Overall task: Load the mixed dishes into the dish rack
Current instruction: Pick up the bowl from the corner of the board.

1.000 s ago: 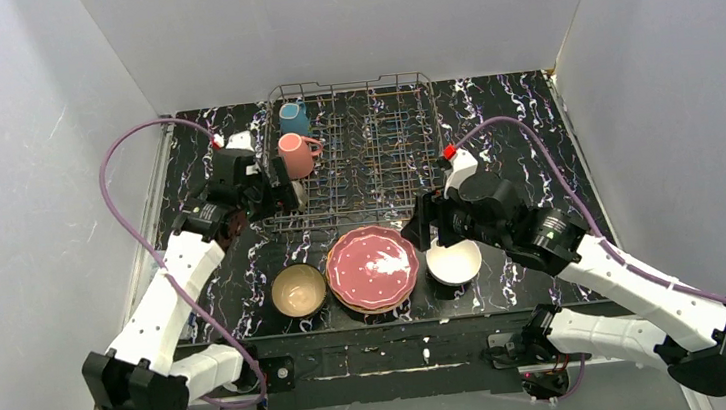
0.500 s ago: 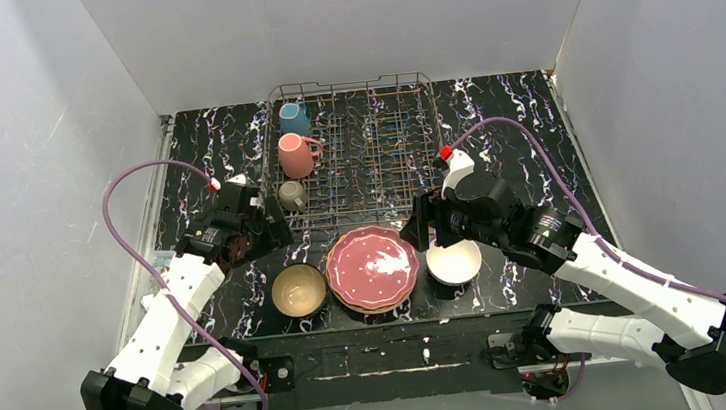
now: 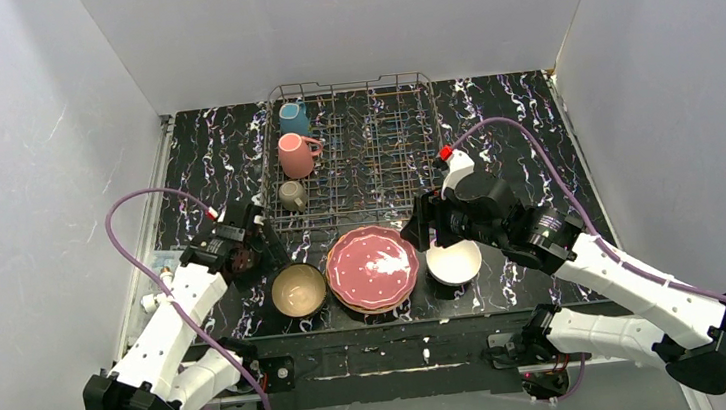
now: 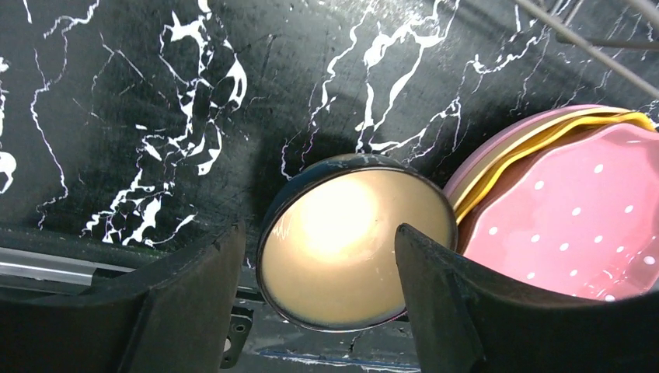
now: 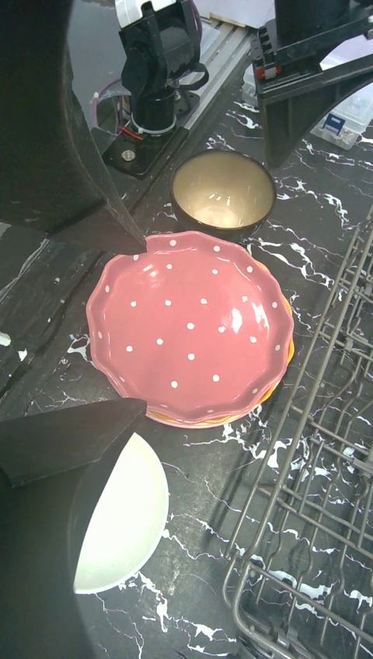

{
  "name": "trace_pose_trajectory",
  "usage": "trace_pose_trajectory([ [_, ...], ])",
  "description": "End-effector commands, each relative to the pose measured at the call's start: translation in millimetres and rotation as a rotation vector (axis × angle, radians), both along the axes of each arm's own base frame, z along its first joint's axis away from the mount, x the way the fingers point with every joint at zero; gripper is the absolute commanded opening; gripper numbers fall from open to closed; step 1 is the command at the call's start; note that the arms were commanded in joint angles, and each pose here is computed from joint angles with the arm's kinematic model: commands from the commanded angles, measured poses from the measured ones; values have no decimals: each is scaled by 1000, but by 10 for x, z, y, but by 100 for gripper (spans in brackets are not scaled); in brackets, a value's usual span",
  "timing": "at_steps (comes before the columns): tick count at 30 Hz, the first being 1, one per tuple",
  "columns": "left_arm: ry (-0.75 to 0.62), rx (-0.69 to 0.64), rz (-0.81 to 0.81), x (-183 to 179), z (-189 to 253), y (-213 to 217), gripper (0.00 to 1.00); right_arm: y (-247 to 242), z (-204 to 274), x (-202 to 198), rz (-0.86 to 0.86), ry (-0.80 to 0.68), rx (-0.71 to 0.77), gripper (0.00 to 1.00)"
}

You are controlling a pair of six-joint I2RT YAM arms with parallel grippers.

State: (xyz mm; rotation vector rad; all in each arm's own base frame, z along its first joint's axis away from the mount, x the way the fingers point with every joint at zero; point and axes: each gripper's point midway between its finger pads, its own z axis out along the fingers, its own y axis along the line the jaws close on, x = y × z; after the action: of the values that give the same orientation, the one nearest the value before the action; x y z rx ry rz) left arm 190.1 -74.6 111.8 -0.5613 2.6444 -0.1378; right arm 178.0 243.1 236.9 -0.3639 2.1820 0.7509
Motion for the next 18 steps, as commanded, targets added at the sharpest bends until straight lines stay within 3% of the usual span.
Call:
trace_pose_trajectory([
  [1,39,-12,40,-178,-72,41,67,26,82,24,0,-31,28,76],
  [18,190,-3,88,-496,-411,86,59,69,26,22,20,-28,24,72],
])
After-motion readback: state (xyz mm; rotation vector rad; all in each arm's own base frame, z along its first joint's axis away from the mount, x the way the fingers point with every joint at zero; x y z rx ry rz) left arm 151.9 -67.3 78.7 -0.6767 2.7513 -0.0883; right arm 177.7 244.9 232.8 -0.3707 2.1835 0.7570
